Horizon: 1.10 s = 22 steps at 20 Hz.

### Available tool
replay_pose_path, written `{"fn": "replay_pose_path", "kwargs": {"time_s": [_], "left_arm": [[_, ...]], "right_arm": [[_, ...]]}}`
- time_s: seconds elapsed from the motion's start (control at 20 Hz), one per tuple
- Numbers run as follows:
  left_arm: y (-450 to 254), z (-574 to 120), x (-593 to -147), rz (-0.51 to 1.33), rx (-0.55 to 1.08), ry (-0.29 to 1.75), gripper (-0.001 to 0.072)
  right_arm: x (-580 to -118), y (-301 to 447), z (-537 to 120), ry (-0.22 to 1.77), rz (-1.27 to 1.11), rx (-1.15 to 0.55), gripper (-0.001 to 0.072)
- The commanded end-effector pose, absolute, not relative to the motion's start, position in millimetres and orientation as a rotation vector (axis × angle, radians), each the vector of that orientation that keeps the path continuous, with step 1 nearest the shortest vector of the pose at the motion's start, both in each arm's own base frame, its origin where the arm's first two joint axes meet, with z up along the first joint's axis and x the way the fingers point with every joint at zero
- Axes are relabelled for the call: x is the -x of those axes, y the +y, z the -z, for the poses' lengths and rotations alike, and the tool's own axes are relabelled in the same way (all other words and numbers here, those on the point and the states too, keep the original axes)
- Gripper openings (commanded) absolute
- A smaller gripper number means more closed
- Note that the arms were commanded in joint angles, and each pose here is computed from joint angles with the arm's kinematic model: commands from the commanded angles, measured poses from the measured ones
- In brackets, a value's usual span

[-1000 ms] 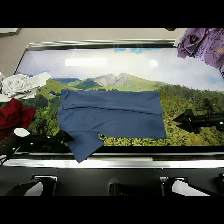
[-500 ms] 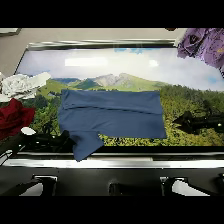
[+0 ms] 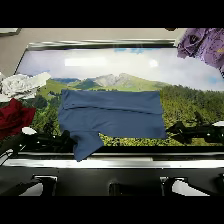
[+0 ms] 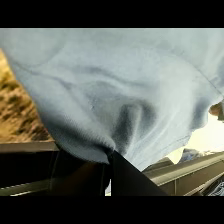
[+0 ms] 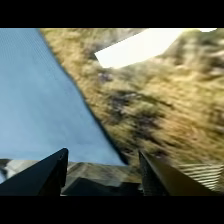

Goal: Fold the clothes and pants, and hang the long-sleeved shirts on hangers.

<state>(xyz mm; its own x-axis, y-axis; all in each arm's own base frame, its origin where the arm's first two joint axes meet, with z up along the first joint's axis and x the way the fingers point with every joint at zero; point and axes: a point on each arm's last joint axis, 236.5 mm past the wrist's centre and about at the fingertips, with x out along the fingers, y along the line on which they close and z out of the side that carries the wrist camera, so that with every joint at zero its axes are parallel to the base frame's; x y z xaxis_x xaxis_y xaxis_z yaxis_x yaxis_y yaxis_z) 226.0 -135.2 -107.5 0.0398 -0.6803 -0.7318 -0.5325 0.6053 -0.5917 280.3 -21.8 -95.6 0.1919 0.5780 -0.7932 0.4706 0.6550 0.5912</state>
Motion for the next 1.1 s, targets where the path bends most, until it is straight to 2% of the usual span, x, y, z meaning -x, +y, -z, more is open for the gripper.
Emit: {"fn": "replay_pose_path", "kwargs": {"time_s": [0.0,0.25,0.4,0.5,0.55,0.65,0.75,0.9,1.05], "left_arm": [[-135.7,107.0,-226.0,0.15,1.036,1.621,0.0021],[-135.7,107.0,-226.2,0.147,1.039,1.621,0.0021],[-135.2,105.1,-229.8,0.151,1.036,1.612,0.0021],[-134.9,102.3,-234.0,0.156,1.034,1.603,0.0021],[-135.4,99.0,-236.3,0.165,1.033,1.601,0.002],[-134.6,89.2,-237.2,0.176,1.016,1.619,0.0019],[-120.9,80.0,-230.5,0.135,0.927,1.65,0.0019],[-97.1,56.3,-214.1,0.096,0.758,1.652,0.0019],[-94.2,27.2,-192.6,0.133,0.679,1.622,0.0019]], "right_arm": [[-276.1,-9.2,105.5,1.421,-0.129,-0.964,0.0519],[-275.2,11.2,106.1,1.411,-0.184,-1.072,0.0511],[-272.5,14.8,104.6,1.421,-0.197,-1.085,0.033],[-278.4,13.6,103.9,1.396,-0.187,-1.098,0.0102],[-283.5,14.0,101.2,1.372,-0.193,-1.108,0.0038],[-286.3,16.3,95.3,1.369,-0.194,-1.144,0.0037],[-281.8,17.3,85.8,1.386,-0.188,-1.145,0.0036],[-268.0,6.4,69.6,1.397,-0.12,-1.039,0.0036],[-242.2,-2.2,48.5,1.427,-0.051,-0.922,0.0036]]}}
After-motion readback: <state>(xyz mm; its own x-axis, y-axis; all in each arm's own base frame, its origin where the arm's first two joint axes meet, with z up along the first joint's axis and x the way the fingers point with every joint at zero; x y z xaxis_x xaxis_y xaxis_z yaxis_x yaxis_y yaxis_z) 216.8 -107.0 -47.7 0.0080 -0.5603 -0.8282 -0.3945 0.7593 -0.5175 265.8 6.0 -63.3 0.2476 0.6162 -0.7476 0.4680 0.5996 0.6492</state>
